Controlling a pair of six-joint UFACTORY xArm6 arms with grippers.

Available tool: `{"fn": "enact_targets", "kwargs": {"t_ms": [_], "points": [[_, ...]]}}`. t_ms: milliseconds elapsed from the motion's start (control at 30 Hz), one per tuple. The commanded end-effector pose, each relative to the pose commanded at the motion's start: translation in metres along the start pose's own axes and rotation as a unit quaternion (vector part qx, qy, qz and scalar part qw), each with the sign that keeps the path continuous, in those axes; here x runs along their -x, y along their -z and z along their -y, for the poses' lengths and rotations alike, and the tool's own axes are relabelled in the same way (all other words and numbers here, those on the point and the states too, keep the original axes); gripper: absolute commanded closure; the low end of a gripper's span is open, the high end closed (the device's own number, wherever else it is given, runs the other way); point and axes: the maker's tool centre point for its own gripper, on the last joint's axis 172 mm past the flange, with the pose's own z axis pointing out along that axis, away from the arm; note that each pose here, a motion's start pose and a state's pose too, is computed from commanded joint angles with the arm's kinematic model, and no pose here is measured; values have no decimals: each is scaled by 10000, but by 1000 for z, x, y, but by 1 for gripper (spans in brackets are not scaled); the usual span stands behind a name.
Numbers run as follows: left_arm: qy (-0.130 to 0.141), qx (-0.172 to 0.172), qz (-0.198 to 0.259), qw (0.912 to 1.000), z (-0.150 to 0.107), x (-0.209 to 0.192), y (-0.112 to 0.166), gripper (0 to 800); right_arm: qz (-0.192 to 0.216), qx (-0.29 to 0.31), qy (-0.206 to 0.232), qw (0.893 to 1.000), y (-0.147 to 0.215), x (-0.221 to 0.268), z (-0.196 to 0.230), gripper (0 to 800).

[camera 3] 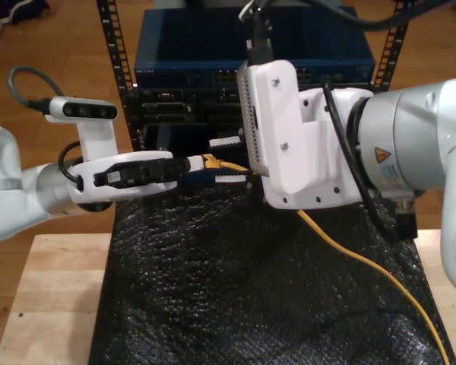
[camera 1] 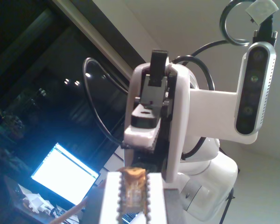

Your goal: Grab the cable and plug it in

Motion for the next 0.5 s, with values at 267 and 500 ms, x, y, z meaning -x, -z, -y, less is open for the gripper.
{"fn": "enact_targets", "kwargs": {"t_ms": [267,500], "points": [[18,42,-2,10000,0,0,-1,794,0,0,0,10000,0,0,0,535],[35,44,-17,10000,0,1,0,794,0,0,-8,10000,0,0,0,546]]}}
